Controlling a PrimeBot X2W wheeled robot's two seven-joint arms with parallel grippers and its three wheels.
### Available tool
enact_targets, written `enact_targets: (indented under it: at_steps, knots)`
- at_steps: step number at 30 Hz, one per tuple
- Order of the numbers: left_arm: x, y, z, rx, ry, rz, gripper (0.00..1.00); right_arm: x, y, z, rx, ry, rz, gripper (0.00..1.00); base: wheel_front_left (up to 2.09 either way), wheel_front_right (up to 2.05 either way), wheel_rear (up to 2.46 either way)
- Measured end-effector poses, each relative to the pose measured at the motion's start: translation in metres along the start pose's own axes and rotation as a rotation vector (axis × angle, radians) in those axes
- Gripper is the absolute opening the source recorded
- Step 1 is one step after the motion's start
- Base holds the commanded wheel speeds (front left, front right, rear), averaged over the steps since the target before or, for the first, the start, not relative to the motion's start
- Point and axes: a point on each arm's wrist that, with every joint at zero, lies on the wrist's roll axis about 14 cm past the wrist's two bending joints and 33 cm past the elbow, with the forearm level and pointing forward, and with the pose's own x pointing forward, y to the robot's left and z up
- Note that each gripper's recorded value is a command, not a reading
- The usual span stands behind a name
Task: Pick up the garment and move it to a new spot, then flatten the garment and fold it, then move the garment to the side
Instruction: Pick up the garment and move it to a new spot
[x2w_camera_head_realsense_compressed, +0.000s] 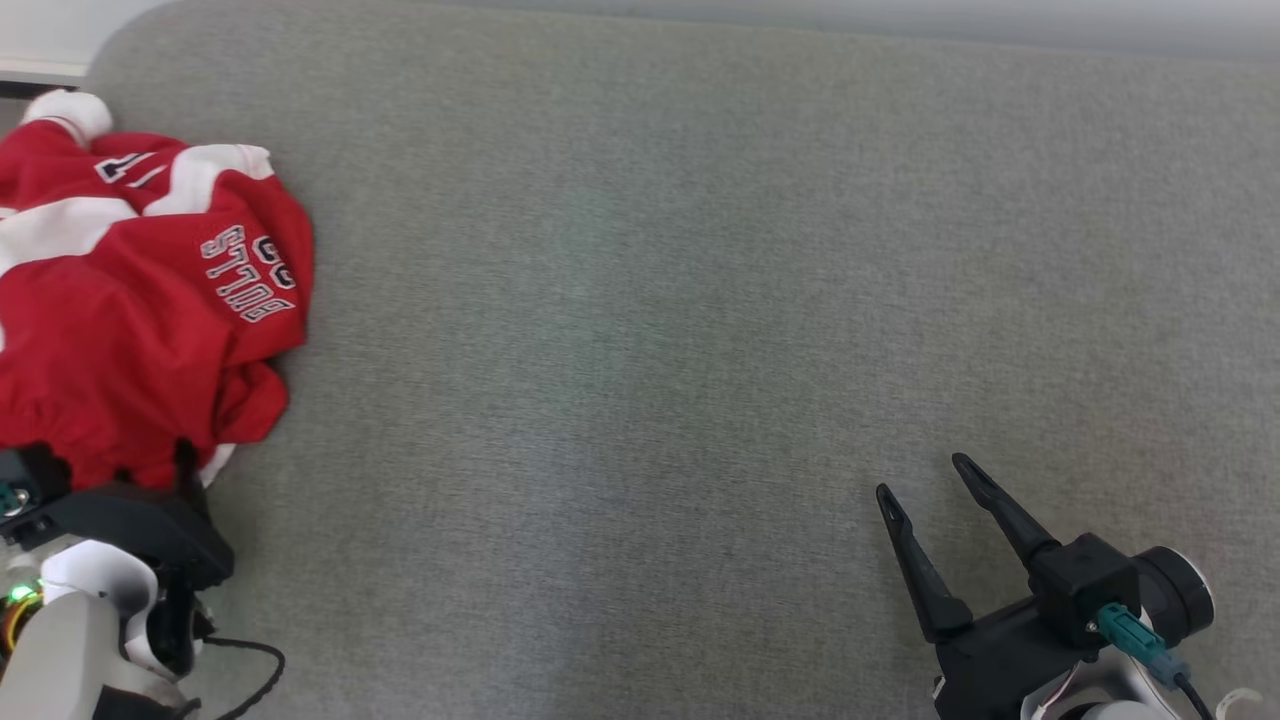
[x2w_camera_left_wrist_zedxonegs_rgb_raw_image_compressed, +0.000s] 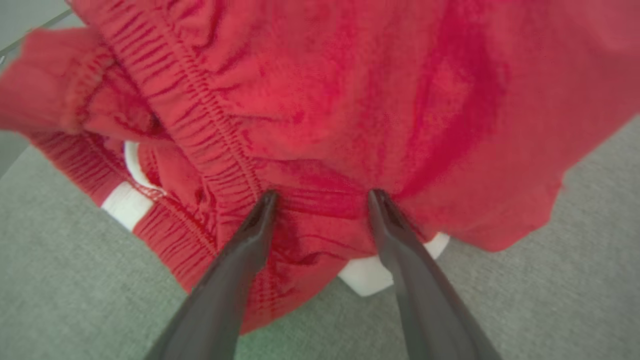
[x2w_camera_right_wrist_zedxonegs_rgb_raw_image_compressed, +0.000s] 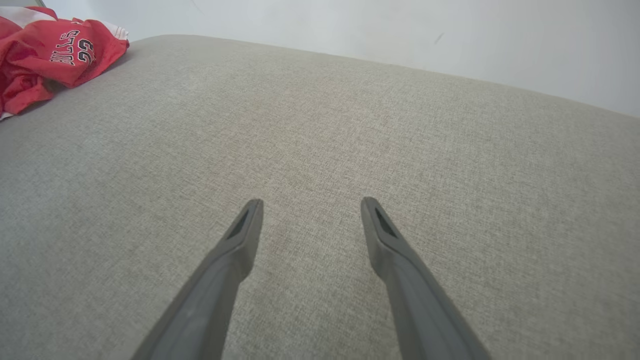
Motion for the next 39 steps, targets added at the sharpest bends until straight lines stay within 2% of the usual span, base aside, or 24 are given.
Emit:
enact_targets:
  at_steps: [1,6,11,16,23,28,30,39]
  knots:
    - [0.003,-0.001,-0.002,0.006,0.012,-0.002,0.0,0.0,-0.001,-0.001,0.004,0.002,-0.005,1.0,0.0,0.0,0.0]
    - [0.009,-0.007,0.002,0.033,0.023,-0.022,0.0,-0.002,-0.004,-0.004,0.019,0.0,-0.022,1.0,0.0,0.0,0.0]
    - [0.002,-0.004,0.029,0.072,-0.034,-0.044,0.0,-0.002,0.003,0.004,0.041,-0.036,-0.019,1.0,0.0,0.0,0.0]
    - [-0.013,0.005,0.083,0.139,-0.141,-0.053,0.0,-0.002,0.017,0.012,0.07,-0.079,-0.007,1.0,0.0,0.0,0.0]
    - [-0.058,-0.012,0.173,0.218,-0.345,-0.125,0.0,-0.009,0.029,0.027,0.113,-0.151,-0.02,1.0,0.0,0.0,0.0]
    - [-0.102,-0.038,0.22,0.237,-0.483,-0.212,0.0,-0.02,0.034,0.036,0.128,-0.197,-0.039,1.0,0.0,0.0,0.0]
    - [-0.128,-0.06,0.24,0.25,-0.558,-0.28,0.0,-0.028,0.034,0.042,0.129,-0.224,-0.054,1.0,0.0,0.0,0.0]
    - [-0.189,-0.166,0.281,0.276,-0.71,-0.553,0.0,-0.058,0.013,0.055,0.134,-0.292,-0.155,1.0,0.0,0.0,0.0]
